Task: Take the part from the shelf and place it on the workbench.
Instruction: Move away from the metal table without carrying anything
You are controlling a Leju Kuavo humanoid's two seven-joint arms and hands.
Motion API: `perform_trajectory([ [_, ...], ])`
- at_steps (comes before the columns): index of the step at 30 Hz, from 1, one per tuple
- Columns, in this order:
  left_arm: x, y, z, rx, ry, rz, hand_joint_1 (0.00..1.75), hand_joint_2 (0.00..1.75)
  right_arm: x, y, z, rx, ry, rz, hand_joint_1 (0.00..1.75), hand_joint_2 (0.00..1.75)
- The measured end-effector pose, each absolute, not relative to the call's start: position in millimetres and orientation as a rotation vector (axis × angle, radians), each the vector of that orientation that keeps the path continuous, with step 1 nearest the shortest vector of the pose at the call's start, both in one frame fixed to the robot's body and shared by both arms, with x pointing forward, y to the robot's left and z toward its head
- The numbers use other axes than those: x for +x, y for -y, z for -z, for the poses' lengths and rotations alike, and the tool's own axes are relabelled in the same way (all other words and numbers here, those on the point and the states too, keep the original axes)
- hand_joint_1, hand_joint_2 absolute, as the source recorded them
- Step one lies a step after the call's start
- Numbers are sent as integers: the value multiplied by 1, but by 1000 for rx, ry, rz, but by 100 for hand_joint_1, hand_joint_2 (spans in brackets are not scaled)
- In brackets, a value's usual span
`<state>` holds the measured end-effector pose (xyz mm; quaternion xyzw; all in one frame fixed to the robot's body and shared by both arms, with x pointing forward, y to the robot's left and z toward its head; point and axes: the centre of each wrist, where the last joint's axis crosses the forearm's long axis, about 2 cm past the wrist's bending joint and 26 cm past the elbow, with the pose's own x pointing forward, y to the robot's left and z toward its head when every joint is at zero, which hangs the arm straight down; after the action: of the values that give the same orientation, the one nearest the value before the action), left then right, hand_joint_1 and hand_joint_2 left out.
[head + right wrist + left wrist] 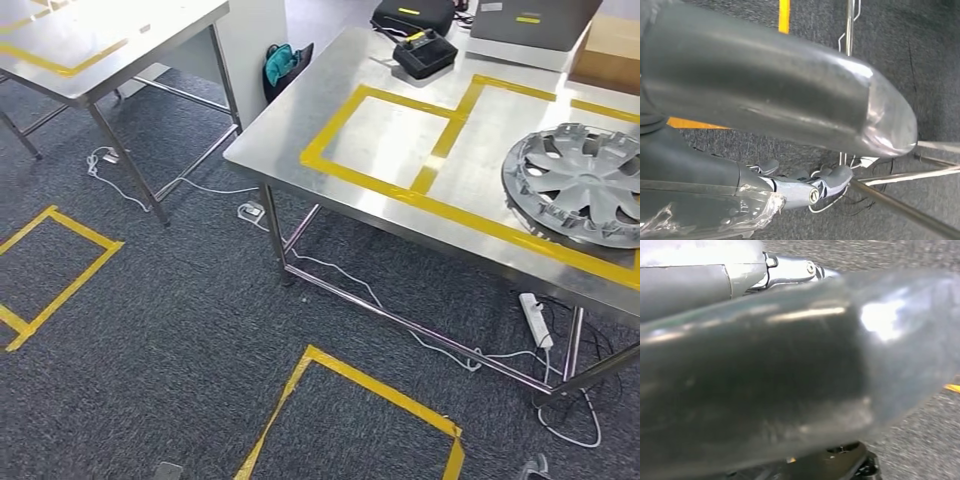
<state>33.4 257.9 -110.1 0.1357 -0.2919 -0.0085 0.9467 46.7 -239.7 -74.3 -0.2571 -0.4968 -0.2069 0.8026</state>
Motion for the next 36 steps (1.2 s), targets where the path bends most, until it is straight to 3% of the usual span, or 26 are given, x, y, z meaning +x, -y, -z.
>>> perform_trajectory([
  [36, 43, -218, 105, 234, 594, 119, 0, 0, 42, 239, 79, -611, 974, 446, 0, 0],
])
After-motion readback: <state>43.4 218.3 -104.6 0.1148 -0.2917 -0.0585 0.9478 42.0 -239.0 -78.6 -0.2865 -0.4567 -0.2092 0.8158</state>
